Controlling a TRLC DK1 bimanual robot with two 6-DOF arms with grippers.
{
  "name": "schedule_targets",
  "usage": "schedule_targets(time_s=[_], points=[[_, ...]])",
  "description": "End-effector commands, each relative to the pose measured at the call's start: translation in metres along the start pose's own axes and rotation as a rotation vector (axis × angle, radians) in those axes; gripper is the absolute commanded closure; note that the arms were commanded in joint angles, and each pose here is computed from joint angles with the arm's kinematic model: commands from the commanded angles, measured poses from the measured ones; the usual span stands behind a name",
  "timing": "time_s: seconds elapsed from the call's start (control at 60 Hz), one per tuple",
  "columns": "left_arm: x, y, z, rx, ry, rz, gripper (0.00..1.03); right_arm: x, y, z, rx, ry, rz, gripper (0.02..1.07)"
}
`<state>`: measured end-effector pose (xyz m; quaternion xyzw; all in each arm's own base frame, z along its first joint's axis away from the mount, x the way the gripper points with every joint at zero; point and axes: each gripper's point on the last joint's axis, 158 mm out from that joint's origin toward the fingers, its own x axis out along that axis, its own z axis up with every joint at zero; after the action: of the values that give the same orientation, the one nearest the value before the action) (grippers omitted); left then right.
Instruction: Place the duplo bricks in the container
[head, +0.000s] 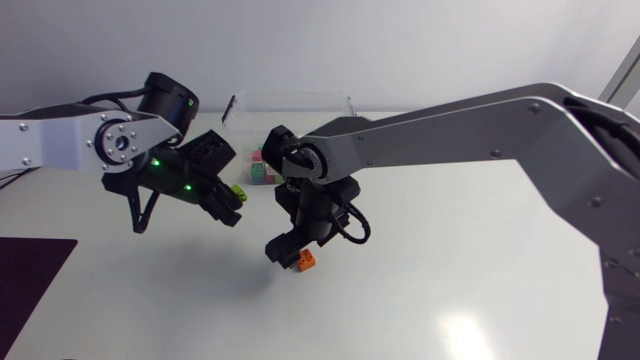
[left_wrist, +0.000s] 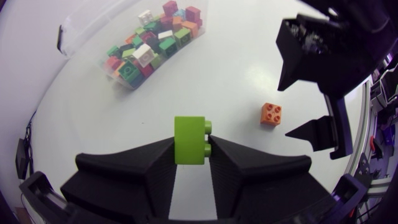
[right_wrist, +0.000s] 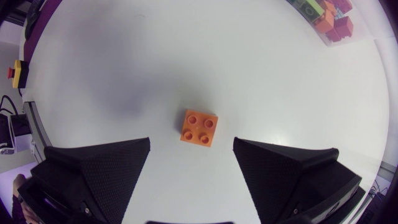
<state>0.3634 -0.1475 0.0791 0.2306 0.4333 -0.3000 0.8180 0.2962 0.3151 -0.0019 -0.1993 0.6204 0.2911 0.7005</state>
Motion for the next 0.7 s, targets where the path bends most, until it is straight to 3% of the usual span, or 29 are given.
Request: schedule_targets(time_s=[0.0,0.183,0.283,0.433,0.683], points=[[-0.026,0.017,0.023,-0.023,-0.082,0.032,0.76,0.008,0.002,0.003,0.027,0.023,-0.008,0.15],[-0.059,0.039,0.044,-0.053,-0.182,0.072,0.76,0.019,0.001,0.002,0.045,0.06,-0.023,0.21],[-0.072,0.049,0.053,-0.064,-0.226,0.089,0.76,0.025,-0.001,0.002,0.05,0.071,-0.029,0.31],[-0.088,0.063,0.075,-0.081,-0.32,0.114,0.76,0.03,0.001,0.0,0.045,0.09,-0.032,0.33],[-0.096,0.078,0.101,-0.099,-0.44,0.126,0.76,0.037,-0.002,0.002,0.049,0.097,-0.048,0.54]])
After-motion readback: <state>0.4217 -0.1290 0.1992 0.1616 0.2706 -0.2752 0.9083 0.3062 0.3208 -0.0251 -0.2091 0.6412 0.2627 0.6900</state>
